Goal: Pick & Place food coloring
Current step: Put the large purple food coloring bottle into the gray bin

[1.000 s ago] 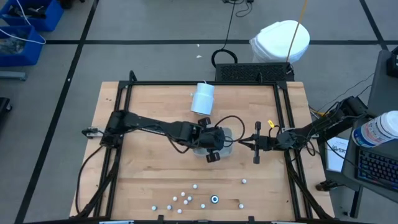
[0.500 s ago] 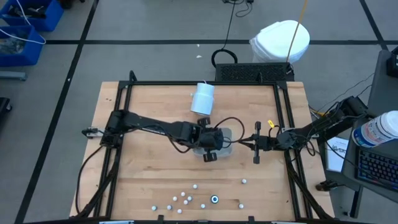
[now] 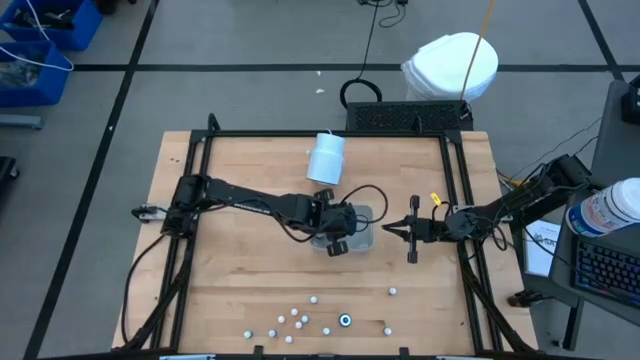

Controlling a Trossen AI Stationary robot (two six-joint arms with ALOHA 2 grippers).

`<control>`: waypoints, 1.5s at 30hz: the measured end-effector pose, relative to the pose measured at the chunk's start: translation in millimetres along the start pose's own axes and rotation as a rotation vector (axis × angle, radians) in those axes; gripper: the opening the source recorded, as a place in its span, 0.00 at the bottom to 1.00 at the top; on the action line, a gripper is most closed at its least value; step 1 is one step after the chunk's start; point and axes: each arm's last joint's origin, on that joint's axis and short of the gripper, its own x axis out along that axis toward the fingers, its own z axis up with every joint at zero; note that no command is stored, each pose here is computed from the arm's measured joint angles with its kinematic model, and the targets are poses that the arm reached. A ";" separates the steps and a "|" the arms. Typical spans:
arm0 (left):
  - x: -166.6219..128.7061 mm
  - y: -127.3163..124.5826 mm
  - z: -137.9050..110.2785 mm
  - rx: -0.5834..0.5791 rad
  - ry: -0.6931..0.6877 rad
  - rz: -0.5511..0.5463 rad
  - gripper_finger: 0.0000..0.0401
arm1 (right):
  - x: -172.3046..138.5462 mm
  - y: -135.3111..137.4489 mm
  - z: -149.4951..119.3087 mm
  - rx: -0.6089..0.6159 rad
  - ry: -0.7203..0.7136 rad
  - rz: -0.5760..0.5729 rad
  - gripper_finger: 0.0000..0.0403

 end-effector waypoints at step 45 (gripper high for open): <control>19.4 4.7 -13.8 -0.003 0.022 -0.055 0.40 | 0.0 0.0 -0.1 -0.001 0.002 0.000 0.00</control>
